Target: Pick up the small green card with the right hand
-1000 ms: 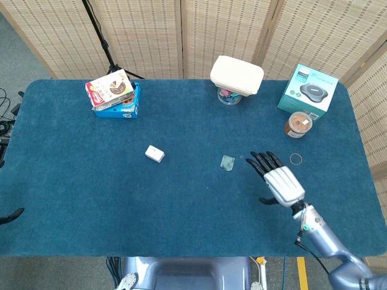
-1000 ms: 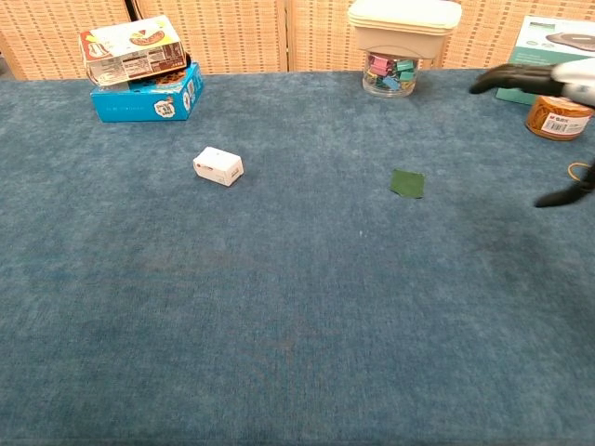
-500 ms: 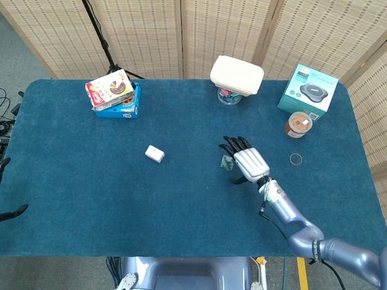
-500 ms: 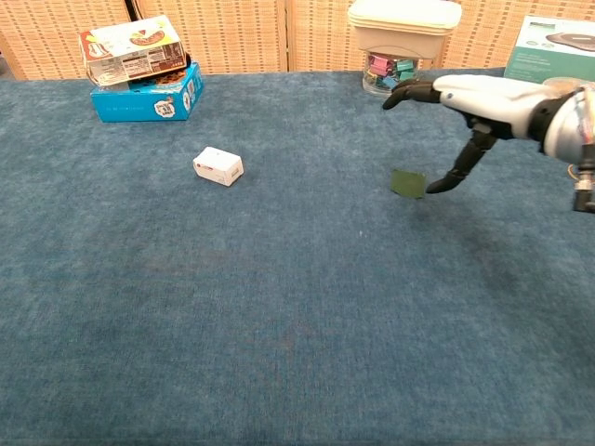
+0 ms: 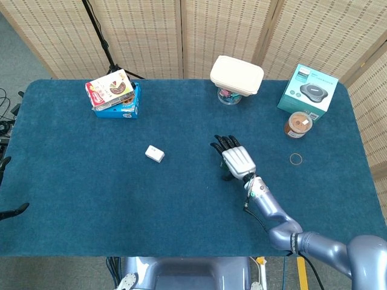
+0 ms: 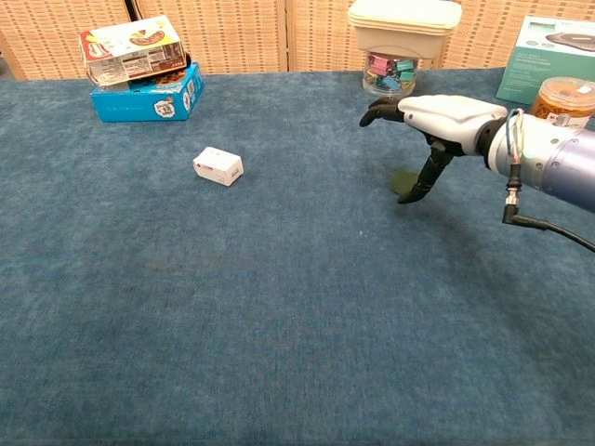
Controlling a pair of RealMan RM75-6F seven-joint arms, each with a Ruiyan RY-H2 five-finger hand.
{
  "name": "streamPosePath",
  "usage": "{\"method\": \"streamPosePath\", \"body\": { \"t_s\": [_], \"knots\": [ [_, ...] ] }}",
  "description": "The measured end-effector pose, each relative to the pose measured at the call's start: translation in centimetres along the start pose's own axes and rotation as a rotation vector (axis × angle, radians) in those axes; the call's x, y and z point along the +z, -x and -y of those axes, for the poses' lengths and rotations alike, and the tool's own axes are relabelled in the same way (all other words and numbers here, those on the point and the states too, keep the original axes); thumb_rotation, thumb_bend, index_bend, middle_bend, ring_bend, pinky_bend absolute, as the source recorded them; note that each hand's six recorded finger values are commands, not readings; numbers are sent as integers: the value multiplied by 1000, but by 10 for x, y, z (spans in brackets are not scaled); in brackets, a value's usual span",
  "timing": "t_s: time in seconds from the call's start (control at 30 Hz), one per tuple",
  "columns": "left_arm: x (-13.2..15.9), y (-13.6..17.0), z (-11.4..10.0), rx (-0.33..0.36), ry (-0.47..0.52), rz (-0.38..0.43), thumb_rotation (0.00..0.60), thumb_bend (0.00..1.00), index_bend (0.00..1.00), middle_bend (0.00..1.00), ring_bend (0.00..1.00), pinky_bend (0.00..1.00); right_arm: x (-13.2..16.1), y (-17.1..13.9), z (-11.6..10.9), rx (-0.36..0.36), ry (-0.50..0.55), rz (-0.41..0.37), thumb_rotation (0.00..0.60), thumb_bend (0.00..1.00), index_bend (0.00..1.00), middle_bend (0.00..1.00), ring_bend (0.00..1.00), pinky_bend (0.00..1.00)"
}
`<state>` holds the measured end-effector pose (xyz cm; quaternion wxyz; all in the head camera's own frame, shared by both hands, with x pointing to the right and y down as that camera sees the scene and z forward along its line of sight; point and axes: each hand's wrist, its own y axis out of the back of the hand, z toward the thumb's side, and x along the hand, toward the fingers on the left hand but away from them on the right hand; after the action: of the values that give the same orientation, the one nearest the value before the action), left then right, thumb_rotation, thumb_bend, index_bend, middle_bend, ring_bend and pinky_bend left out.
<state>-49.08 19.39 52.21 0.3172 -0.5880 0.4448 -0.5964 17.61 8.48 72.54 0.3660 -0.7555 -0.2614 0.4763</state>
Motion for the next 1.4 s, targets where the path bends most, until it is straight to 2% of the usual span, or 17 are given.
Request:
{"method": "streamPosePath", "body": {
  "t_s": [0.33,1.0,1.4],
  "knots": [
    [-1,-2,1,-6,0,-4,600,0,0,0,0,15,-14,8,5,-17,-96,42,600,0,121,0,0,0],
    [-1,-2,0,-5,1,-7,600,0,0,0,0,15,-11,11,10,-18,-121,44,600,0,126,0,0,0],
    [-3,-2,-1,-2,8,-9,600,0,0,0,0,15,-12,17,10,-44,-142,62,600,0,152,0,0,0]
  ]
}}
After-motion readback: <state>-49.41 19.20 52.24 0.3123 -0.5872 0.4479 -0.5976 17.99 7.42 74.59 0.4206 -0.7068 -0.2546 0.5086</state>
